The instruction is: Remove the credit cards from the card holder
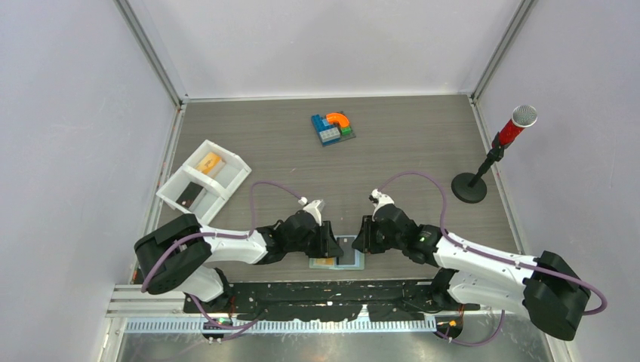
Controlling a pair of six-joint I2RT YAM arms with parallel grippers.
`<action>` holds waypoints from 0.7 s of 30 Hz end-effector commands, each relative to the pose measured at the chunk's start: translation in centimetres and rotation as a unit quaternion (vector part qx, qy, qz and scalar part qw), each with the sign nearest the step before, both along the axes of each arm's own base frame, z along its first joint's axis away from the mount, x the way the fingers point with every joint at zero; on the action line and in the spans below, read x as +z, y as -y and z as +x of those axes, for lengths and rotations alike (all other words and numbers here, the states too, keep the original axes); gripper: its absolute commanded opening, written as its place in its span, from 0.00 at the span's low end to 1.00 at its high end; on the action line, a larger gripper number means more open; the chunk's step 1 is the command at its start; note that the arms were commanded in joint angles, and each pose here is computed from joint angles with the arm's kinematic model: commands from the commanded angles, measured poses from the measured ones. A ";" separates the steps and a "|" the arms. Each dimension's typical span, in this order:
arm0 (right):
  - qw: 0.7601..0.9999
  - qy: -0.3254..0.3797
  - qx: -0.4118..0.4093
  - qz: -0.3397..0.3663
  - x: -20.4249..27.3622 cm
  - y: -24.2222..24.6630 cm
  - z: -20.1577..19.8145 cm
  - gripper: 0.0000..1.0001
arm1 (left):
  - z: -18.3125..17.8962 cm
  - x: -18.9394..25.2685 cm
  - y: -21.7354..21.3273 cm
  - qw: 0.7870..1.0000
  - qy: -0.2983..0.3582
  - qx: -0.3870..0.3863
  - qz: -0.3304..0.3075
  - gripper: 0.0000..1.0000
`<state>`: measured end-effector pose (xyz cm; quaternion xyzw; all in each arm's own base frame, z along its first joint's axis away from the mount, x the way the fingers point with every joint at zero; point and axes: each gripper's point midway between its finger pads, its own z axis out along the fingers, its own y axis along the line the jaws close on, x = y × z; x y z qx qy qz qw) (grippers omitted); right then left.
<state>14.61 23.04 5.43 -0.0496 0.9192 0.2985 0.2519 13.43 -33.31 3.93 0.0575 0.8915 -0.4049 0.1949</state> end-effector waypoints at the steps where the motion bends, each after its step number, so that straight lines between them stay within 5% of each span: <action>1: 1.000 0.012 0.010 0.022 1.3 -1.3 0.7 0.27 | 0.6 0.7 -0.1 1.000 0.019 0.005 -0.009 0.39; 21: 0.999 -0.028 -0.015 0.002 -3.1 0.6 0.1 0.23 | 0.7 0.7 -0.2 0.999 0.020 0.002 -0.026 0.39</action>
